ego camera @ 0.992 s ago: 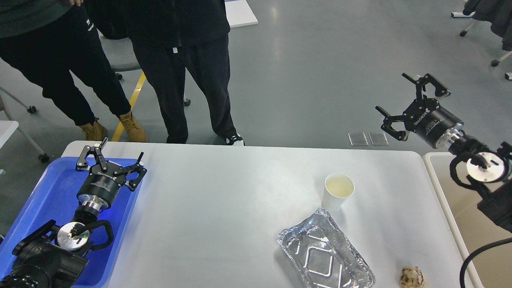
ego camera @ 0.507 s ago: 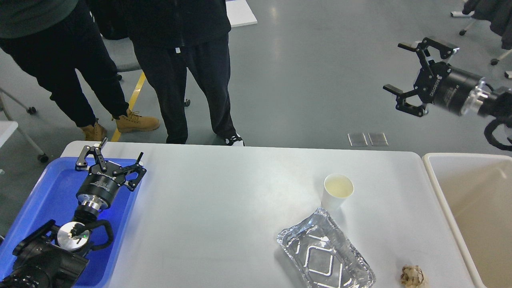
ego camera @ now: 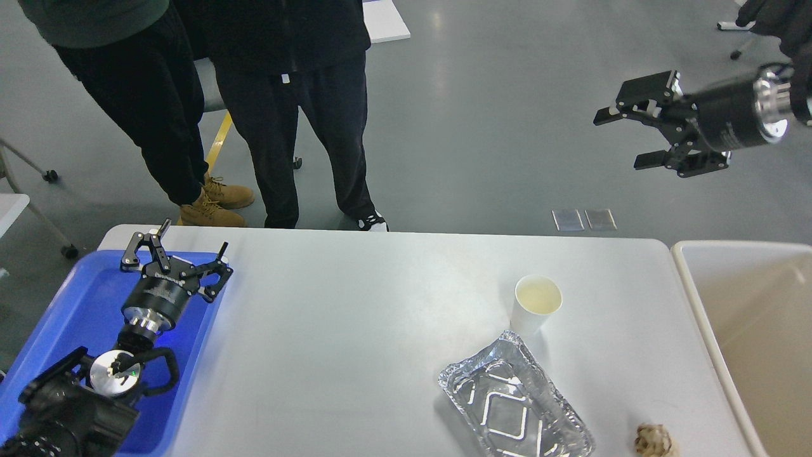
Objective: Tidy desktop
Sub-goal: 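Raise the right gripper up and away from the bin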
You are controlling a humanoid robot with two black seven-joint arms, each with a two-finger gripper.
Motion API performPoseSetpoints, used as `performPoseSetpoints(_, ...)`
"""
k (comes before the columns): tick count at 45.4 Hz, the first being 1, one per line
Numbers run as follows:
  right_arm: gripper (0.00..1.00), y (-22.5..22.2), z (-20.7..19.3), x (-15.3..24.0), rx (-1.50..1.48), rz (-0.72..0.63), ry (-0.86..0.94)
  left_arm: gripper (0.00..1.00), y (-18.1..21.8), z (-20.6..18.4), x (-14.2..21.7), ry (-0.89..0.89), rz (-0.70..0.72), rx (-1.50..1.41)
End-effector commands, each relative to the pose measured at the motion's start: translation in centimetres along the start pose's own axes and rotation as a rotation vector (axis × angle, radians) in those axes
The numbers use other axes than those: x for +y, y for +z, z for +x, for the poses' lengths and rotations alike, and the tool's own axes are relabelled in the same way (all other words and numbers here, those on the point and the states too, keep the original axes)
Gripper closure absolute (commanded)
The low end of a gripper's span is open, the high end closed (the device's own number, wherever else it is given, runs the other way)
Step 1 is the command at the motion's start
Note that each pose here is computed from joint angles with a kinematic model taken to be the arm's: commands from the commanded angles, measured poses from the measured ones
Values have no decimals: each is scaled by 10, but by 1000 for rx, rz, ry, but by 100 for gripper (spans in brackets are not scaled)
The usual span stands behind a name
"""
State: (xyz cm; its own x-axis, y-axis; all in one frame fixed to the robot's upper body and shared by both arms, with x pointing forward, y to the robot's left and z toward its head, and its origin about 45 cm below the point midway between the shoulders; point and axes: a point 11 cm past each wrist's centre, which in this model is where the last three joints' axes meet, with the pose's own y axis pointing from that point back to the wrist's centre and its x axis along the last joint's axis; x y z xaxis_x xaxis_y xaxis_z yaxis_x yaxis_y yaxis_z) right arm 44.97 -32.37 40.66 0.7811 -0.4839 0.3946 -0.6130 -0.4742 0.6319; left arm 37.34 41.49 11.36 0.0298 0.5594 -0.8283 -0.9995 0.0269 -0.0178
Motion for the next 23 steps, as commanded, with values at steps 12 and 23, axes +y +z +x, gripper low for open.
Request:
performPoseSetpoints(12,0,-13,-29,35,425,-413,-135,0,0,0,0,0,2,-1)
performPoseSetpoints(23,0,-29,-45,34,540,-546,-232,0,0,0,0,0,0,-1)
